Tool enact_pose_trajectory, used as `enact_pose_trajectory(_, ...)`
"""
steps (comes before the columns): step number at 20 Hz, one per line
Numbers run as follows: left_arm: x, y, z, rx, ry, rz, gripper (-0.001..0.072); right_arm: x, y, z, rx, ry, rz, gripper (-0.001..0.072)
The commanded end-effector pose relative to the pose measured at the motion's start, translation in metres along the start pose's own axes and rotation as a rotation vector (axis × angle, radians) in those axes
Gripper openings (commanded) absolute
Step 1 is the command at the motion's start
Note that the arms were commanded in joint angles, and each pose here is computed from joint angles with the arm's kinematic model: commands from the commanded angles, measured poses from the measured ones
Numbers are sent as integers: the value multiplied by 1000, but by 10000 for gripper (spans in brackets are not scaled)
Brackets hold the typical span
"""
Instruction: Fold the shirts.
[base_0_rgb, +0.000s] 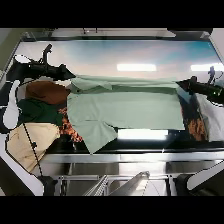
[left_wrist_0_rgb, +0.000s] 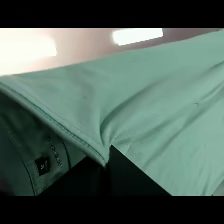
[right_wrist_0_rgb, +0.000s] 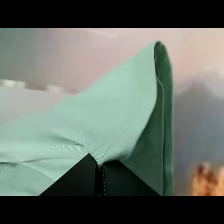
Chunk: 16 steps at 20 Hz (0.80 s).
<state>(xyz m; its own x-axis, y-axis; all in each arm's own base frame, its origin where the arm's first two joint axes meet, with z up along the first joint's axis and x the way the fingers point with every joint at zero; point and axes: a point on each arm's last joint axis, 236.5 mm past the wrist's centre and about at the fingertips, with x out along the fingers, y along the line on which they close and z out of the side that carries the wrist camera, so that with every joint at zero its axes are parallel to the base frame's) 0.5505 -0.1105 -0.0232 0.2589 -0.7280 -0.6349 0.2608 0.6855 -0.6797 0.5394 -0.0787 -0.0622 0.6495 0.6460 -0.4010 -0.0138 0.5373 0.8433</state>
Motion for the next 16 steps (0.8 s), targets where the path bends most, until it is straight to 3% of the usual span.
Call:
enact_pose_trajectory(1, 11, 2, -13, 10, 63, 43, 10, 3, -7, -8, -16, 44, -45, 24)
enact_pose_trajectory(8, 30, 36, -26, 104, 142, 307, 11, 24, -2, -17, -101, 81, -85, 24)
enact_pose_trajectory(16, 31, 38, -16, 112, 104, 330, 12, 26, 1, 6, -223, 46, -201, 24)
